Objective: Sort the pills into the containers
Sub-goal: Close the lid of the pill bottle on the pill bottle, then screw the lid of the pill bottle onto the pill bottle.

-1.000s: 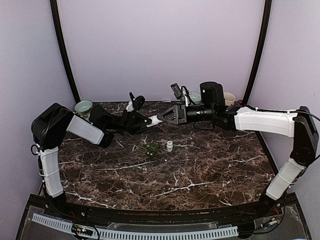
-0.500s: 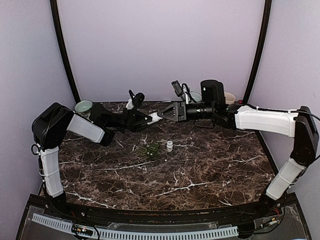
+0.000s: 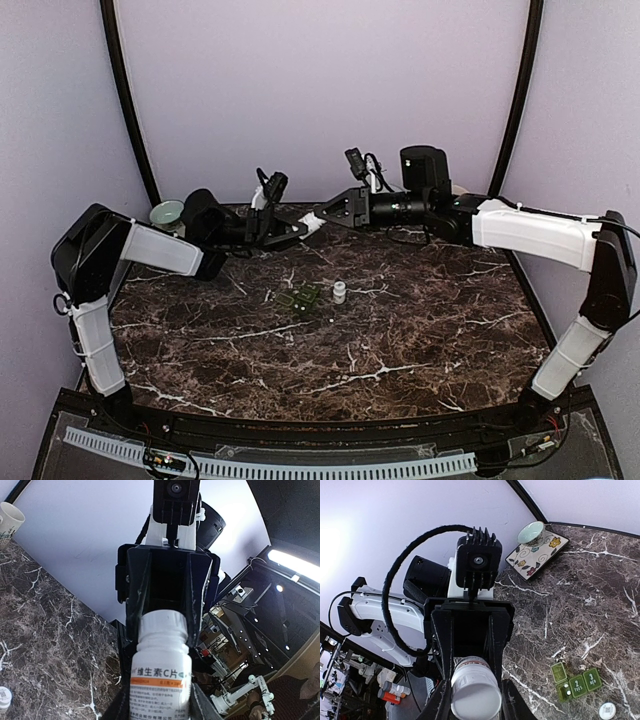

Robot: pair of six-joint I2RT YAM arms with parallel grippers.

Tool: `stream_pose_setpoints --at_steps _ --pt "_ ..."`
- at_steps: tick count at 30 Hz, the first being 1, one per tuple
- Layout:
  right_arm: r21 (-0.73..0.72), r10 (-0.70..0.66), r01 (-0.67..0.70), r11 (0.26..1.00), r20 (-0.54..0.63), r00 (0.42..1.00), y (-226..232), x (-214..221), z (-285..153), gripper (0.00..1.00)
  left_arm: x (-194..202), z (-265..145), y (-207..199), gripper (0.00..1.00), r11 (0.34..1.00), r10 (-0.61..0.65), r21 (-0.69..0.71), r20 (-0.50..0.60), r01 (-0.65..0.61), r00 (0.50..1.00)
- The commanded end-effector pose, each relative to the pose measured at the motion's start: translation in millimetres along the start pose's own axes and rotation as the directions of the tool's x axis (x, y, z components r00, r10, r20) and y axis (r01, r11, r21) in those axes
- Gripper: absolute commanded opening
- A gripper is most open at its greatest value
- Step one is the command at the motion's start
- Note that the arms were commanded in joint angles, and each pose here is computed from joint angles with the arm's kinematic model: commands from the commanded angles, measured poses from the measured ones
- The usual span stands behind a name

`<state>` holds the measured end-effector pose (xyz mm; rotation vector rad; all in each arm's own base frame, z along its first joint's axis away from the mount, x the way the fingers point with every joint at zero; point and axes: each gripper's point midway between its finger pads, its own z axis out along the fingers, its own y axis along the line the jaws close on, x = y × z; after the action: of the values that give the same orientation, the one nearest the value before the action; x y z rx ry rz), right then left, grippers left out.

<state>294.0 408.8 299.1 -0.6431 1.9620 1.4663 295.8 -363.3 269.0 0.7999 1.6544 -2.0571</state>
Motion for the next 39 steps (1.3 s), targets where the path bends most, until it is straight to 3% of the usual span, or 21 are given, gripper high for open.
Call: stream_pose_setpoints --at_steps 1,19,27,39 --pt "-0.082 -0.019 0.012 0.997 -0.086 0.996 27 24 23 0.0 1 28 -14 0.18 1.0 0.008 -0.016 -0.041 -0.009 0.999" --pt "-0.035 0.008 -0.012 0.999 -0.115 0.993 21 30 25 0.0 -5 27 -17 0.18 0.987 0.079 -0.133 -0.087 -0.09 0.993" --pt "-0.087 0.046 -0.058 0.994 -0.139 0.989 27 29 32 0.0 -14 29 -25 0.18 0.987 0.128 -0.094 -0.055 -0.133 0.99" --pt "-0.181 0.024 -0.049 0.982 -0.14 0.99 42 24 27 0.0 -19 31 -37 0.18 0.995 0.096 0.023 -0.019 -0.095 0.995"
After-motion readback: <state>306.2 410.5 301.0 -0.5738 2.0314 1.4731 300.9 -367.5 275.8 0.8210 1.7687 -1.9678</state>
